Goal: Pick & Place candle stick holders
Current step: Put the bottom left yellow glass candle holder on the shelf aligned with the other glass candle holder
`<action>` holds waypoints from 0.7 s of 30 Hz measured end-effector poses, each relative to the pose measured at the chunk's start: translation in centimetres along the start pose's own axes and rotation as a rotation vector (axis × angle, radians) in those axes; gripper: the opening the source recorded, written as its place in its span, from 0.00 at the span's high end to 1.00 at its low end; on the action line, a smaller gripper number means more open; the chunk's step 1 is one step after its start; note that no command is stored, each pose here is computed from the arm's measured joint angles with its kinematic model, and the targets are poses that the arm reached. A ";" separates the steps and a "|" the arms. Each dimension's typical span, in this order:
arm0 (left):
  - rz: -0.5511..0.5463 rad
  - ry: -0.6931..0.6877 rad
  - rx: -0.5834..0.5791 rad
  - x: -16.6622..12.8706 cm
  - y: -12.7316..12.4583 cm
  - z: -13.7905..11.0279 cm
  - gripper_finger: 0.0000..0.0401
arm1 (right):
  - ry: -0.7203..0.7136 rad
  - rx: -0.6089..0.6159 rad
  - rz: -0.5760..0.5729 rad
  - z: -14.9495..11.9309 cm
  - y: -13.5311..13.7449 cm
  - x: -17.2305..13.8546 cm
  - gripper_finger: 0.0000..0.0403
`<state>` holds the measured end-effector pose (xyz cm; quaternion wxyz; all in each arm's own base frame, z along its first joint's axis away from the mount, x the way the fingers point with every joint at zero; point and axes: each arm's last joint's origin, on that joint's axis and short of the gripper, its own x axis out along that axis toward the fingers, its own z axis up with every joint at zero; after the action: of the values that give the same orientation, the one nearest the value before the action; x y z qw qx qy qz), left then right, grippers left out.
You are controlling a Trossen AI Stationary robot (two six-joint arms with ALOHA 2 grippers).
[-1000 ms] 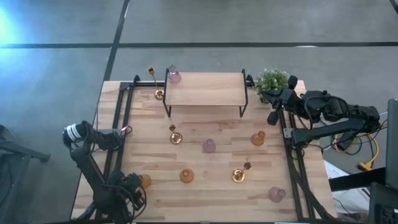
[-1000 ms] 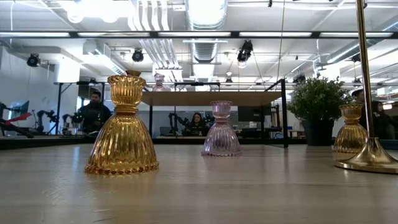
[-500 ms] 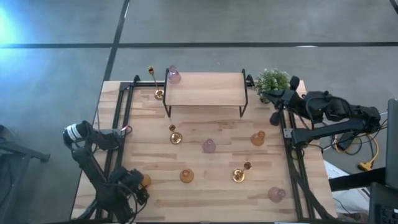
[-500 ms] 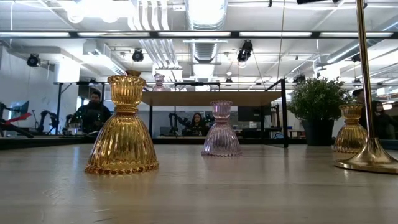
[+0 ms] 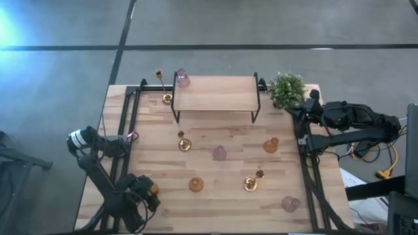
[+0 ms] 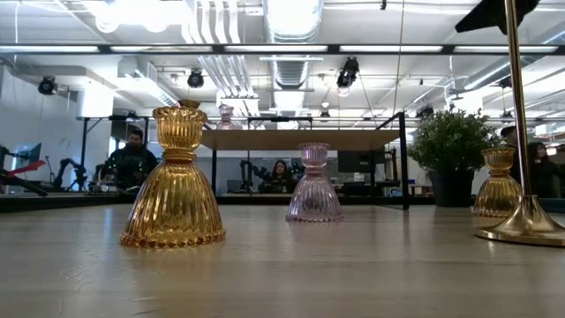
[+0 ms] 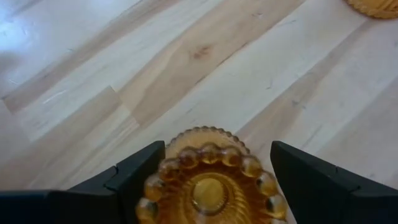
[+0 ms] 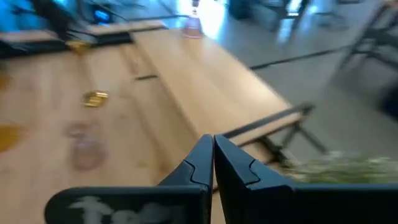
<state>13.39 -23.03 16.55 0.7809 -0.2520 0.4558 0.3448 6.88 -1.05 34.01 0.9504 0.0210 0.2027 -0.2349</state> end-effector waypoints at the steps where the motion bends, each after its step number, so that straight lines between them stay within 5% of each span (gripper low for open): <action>1: 0.001 -0.002 0.001 0.0 0.0 0.0 0.27 | -0.010 0.012 0.010 -0.3 0.0 0.0 0.98; 9: 0.001 -0.025 0.009 0.5 0.3 0.0 0.27 | -0.139 -0.053 -0.043 -4.0 0.3 2.1 0.98; 21: 0.002 -0.059 0.020 1.2 0.9 -0.1 0.27 | -0.290 -0.003 -0.064 -4.7 -0.7 0.7 0.98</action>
<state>13.07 -22.13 15.40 0.7963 -0.2334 0.4361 0.3482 5.38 -1.35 29.42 0.9618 -0.0210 0.0642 -0.2655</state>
